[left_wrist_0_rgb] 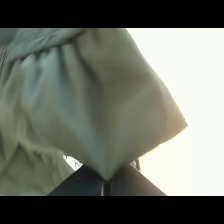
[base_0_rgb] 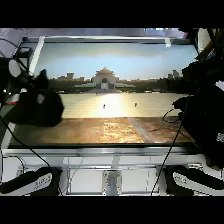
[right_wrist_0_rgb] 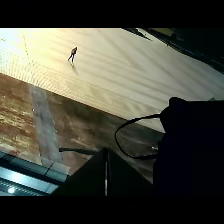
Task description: Fold the clothes and pants, and hang the long-sleeved shirts on hangers.
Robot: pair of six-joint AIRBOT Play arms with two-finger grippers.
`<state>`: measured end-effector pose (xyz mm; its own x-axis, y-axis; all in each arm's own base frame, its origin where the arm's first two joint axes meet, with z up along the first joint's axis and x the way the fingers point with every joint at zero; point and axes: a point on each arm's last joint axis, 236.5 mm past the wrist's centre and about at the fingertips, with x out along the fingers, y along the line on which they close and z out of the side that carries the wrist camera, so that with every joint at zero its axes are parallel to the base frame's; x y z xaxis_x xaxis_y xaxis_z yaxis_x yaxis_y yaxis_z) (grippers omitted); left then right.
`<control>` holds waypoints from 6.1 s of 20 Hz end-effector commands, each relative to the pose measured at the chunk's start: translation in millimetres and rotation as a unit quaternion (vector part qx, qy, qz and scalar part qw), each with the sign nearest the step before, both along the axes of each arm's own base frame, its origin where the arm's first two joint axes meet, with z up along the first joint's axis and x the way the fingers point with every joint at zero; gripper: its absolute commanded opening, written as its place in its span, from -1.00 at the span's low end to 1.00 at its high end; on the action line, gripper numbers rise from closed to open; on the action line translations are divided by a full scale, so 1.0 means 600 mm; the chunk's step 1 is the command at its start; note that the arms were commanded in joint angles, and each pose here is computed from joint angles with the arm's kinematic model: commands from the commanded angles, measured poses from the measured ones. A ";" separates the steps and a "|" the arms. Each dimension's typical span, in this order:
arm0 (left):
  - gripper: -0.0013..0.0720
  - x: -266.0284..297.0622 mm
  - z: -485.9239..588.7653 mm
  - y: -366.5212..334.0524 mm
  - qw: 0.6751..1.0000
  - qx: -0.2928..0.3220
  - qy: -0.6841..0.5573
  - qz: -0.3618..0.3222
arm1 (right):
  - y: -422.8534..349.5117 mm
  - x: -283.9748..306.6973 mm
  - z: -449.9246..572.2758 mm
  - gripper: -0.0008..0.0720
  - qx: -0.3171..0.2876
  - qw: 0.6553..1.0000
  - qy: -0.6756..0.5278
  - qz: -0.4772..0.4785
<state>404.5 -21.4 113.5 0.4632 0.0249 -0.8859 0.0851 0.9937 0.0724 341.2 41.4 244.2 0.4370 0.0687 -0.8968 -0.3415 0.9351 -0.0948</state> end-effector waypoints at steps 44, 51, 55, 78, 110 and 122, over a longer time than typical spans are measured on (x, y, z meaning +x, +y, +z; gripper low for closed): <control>0.94 0.202 -0.310 -0.141 0.985 -0.123 0.086 -0.088 | 0.326 0.090 -0.382 0.45 0.278 0.889 0.302 0.201; 0.08 0.156 -0.342 -0.185 0.966 -0.161 0.144 -0.139 | 0.329 0.045 -0.391 0.45 0.275 0.869 0.351 0.215; -0.89 0.158 -0.341 -0.184 0.967 -0.157 0.141 -0.147 | 0.335 0.025 -0.427 0.45 0.271 0.863 0.369 0.214; -0.89 0.092 0.146 -0.219 0.954 -0.185 -0.128 -0.199 | 0.327 0.184 -0.091 -0.97 0.202 0.951 -0.027 0.233; 0.87 -0.139 -0.243 0.010 0.991 -0.003 -0.045 0.127 | 0.539 0.375 -0.236 0.44 0.411 0.901 -0.101 0.099; 0.86 -0.277 -0.137 0.235 0.947 -0.029 -0.007 0.320 | 0.007 -0.006 -0.194 0.30 0.224 0.965 0.132 -0.029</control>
